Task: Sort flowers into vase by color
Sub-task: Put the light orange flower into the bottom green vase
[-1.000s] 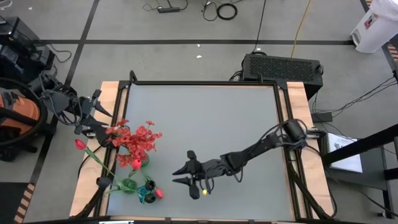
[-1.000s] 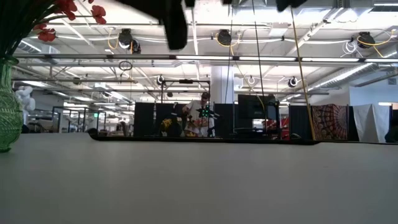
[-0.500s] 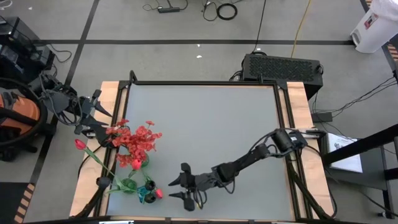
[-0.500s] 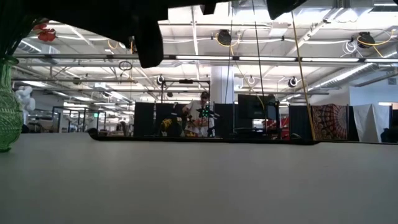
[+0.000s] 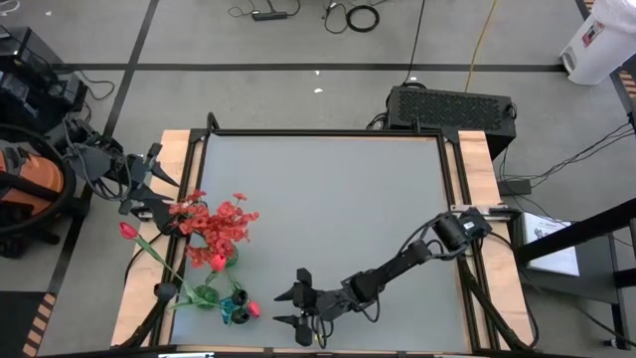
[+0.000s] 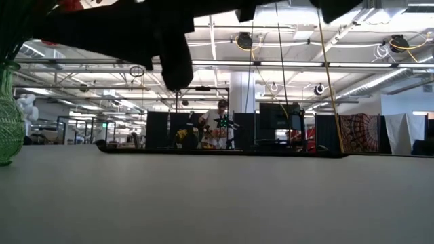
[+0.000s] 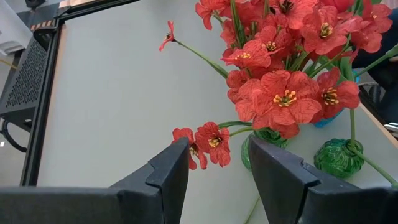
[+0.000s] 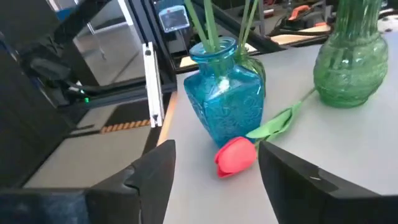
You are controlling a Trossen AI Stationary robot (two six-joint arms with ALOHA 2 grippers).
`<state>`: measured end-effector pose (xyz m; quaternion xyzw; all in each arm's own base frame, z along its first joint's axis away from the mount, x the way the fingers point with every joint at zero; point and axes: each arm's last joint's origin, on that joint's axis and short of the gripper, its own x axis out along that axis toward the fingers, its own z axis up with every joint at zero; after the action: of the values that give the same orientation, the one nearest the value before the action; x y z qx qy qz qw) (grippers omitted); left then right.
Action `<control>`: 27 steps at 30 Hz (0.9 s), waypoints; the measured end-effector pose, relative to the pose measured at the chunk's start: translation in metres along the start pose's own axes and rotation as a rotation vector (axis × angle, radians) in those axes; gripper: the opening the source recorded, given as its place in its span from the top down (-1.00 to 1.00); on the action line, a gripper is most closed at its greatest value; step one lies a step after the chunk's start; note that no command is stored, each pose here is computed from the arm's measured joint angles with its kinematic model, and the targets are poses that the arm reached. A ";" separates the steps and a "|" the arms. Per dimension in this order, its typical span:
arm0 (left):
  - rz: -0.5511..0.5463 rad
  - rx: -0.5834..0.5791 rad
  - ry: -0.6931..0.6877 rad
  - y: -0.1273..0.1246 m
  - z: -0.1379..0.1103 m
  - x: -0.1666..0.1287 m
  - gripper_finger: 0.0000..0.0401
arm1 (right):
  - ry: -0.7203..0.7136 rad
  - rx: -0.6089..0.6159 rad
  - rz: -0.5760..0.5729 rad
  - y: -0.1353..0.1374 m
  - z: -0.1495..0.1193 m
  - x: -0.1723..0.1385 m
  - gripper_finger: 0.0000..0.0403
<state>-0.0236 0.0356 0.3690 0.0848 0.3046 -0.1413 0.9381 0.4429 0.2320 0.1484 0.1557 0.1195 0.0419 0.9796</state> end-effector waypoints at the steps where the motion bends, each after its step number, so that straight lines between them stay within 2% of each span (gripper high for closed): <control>1: 0.000 0.000 0.000 0.000 0.000 0.000 0.14 | -0.006 0.011 0.005 0.001 -0.002 0.000 -0.10; 7: 0.000 0.000 0.000 0.000 0.000 0.000 0.14 | -0.078 0.037 0.045 -0.001 -0.013 0.008 -0.10; 14: 0.000 0.000 0.000 0.000 0.000 0.000 0.14 | -0.090 -0.031 0.066 0.001 -0.018 0.031 -0.10; 21: 0.000 0.000 0.000 0.000 0.000 0.000 0.14 | -0.034 -0.104 0.085 0.001 -0.019 0.063 -0.10; 27: 0.000 0.000 0.000 0.000 0.000 0.000 0.14 | 0.009 -0.096 0.050 -0.003 -0.020 0.070 -0.10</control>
<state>-0.0236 0.0356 0.3690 0.0848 0.3046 -0.1411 0.9381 0.5055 0.2438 0.1136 0.1114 0.1177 0.0730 0.9841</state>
